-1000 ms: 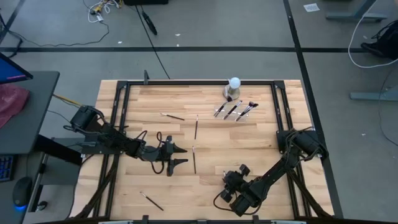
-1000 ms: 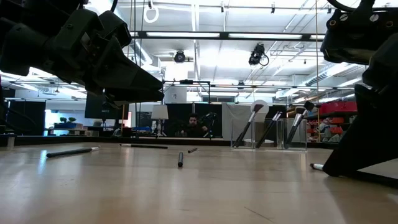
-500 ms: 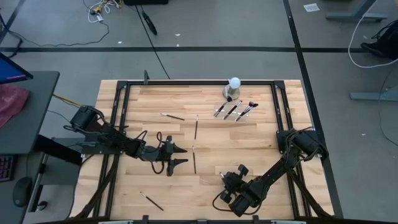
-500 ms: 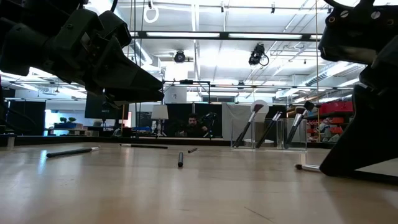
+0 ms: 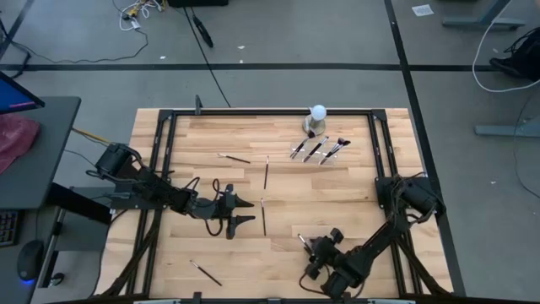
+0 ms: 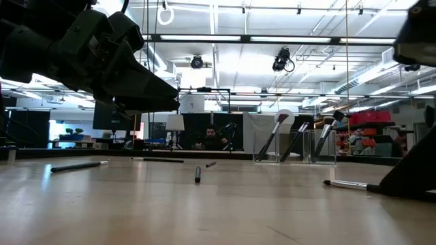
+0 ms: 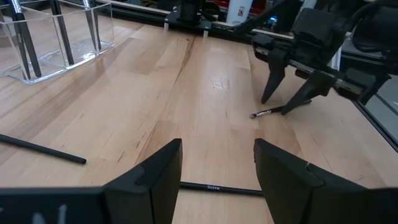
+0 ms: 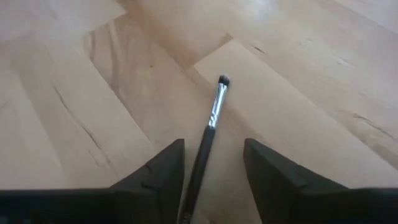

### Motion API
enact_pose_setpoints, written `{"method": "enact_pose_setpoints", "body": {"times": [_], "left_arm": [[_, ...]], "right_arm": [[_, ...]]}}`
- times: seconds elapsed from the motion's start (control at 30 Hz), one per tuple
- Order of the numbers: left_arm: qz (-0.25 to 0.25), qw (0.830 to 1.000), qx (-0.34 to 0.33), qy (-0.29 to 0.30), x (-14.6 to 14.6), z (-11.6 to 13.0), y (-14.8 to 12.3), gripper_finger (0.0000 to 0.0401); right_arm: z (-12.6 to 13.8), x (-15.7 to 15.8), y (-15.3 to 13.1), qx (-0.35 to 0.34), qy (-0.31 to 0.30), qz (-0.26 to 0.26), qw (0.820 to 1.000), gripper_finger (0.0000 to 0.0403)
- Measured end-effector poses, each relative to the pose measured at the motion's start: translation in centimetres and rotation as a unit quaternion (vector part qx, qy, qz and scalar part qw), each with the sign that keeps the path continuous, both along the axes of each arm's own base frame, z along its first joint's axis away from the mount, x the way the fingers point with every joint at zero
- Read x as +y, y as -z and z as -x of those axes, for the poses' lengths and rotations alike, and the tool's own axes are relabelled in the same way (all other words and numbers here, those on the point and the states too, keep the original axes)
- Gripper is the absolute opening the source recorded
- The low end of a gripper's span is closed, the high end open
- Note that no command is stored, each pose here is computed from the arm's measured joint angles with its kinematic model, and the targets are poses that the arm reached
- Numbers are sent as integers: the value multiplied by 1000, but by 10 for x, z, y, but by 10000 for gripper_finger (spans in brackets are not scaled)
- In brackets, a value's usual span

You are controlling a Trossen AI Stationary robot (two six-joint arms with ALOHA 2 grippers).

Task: Put items in baskets/containers
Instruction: Put the eyeshadow brush into the transparent organizer

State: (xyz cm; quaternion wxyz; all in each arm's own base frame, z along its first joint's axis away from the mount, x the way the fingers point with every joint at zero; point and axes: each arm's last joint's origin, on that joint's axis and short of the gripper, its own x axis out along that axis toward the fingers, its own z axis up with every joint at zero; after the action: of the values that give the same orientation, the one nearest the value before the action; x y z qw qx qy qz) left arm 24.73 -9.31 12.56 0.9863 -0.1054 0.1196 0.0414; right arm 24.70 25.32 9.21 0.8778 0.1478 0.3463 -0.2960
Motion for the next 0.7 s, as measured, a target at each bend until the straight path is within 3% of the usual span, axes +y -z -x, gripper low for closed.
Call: {"method": "enact_pose_setpoints", "body": {"times": [0.3,0.7], "left_arm": [[0,1000,1,4,-1,0,0,202],[3,1000,1,4,-1,1,0,202]], "right_arm": [[0,0,34,-61,-18,44,997,144],[4,1,43,-50,-32,70,996,95]]}}
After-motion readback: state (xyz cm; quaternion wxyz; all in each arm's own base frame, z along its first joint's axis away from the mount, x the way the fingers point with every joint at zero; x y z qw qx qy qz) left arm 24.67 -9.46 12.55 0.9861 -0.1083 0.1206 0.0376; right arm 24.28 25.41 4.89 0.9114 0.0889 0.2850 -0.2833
